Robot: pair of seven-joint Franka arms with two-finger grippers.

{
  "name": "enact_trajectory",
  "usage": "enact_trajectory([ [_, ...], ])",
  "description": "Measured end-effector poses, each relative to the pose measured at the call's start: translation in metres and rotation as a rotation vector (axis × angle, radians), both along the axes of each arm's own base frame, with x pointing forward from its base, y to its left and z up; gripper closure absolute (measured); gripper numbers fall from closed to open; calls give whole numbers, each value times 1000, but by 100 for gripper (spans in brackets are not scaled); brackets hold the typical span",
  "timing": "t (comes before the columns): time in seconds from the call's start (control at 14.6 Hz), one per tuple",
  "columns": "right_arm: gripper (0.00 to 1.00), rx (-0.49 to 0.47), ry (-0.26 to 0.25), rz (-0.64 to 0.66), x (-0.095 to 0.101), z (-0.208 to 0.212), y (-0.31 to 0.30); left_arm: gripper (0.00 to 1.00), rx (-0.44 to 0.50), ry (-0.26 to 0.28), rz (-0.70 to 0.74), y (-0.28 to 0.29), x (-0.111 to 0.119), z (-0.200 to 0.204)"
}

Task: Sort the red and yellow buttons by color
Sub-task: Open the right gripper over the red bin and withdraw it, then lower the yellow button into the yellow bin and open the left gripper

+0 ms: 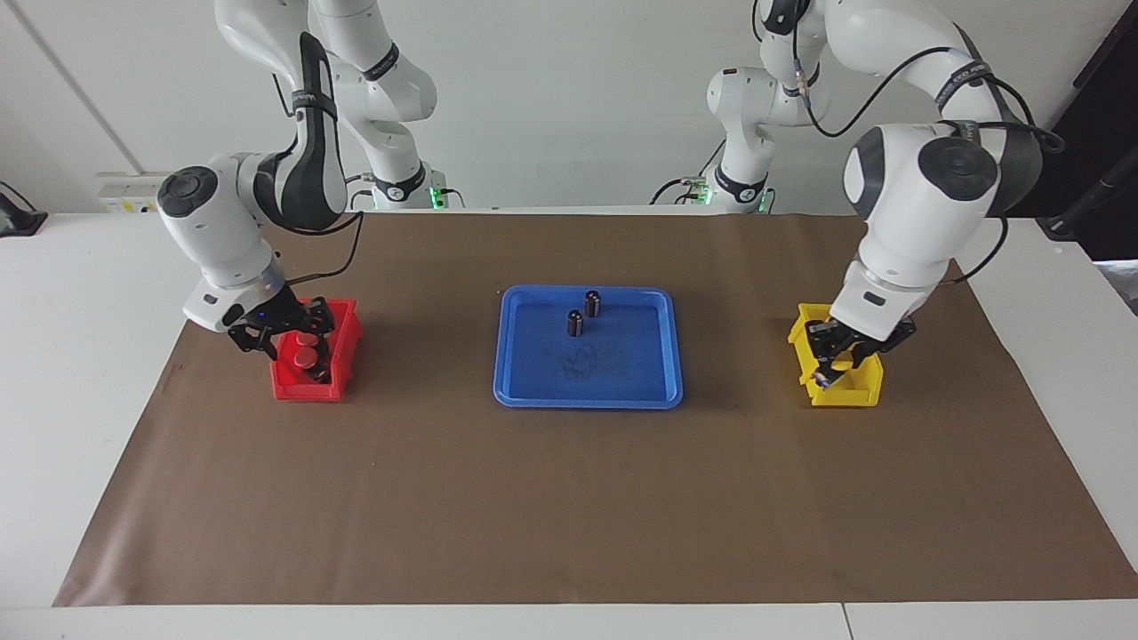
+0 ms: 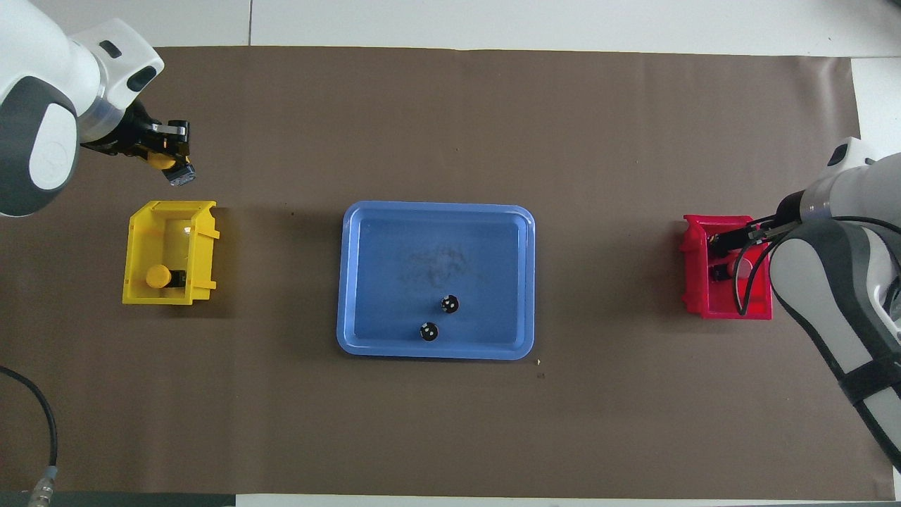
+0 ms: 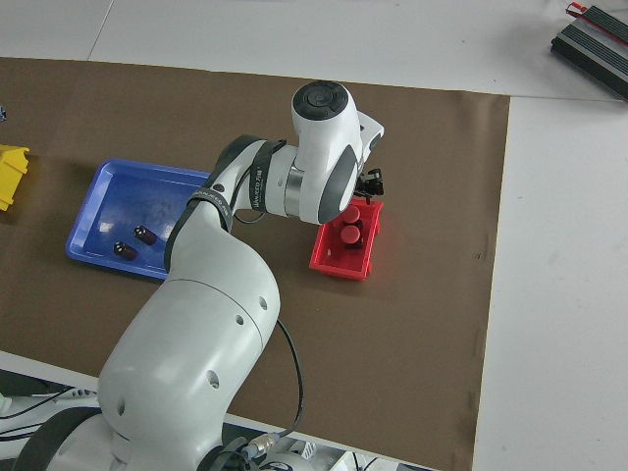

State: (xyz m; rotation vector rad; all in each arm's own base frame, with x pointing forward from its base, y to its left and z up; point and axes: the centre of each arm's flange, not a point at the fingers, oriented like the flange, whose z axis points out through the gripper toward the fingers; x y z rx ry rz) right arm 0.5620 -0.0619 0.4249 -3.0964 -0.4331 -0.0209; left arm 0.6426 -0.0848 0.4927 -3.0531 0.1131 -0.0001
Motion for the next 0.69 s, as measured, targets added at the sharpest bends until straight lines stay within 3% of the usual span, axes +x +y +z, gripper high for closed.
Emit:
enact_trajectory([
  [0.14,0,4,12,-12,7,47,3,59,3,34,42,26,-5,-20],
  [0.27,0,6,18,-49,10,94,5,59,-3,16,61,40,-13,-39],
  [0.41,0,8,38,-90,5,137,7,59,-9,-5,-9,49,-22,-55],
  [0.69,0,-36,54,-122,-11,186,2,59,-12,23,-187,52,-41,-70],
])
